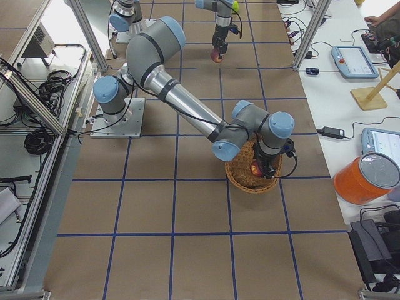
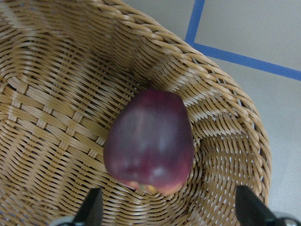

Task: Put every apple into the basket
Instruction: 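Set the pink apple at center and open left gripper while right withdraws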

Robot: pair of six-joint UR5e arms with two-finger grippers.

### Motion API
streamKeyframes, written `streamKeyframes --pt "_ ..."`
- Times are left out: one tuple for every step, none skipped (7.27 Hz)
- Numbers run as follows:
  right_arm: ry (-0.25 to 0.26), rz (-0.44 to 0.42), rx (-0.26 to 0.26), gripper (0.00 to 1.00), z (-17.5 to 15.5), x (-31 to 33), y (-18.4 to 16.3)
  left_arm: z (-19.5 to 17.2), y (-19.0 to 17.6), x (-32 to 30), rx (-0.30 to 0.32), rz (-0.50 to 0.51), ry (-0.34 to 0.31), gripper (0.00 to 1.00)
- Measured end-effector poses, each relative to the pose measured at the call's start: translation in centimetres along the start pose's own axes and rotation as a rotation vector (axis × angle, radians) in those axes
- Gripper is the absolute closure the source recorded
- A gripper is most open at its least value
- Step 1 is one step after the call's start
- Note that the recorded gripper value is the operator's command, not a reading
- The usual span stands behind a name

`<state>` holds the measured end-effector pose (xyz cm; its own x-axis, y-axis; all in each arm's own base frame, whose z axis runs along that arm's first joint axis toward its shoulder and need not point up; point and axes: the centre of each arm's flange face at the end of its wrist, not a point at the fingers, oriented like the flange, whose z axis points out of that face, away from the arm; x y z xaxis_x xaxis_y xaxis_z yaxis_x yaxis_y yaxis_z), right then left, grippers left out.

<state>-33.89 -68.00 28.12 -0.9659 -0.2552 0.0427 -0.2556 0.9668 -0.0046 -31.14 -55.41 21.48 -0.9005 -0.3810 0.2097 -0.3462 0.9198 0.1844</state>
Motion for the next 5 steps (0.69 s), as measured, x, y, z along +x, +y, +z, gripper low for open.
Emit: streamKeyframes --pt "0.015 -0.005 0.008 0.00 -1.4 -0.8 -0.6 0.9 0.2 0.3 -0.003 0.004 -0.002 0.00" --pt "0.025 -0.009 0.019 0.00 -3.8 -2.8 -1.8 0.7 0.3 0.6 0.004 0.013 0.003 0.00" --pt "0.015 -0.007 0.015 0.00 -6.2 -6.4 -3.3 -0.6 0.3 1.1 0.026 0.024 0.015 0.00" --pt "-0.012 0.001 -0.007 0.00 -8.0 -10.7 -4.9 -2.7 -0.3 1.1 0.055 0.025 0.022 0.00" --pt "-0.041 0.006 -0.034 0.00 -9.3 -15.6 -6.3 -6.1 -1.8 0.2 0.077 0.008 0.015 0.00"
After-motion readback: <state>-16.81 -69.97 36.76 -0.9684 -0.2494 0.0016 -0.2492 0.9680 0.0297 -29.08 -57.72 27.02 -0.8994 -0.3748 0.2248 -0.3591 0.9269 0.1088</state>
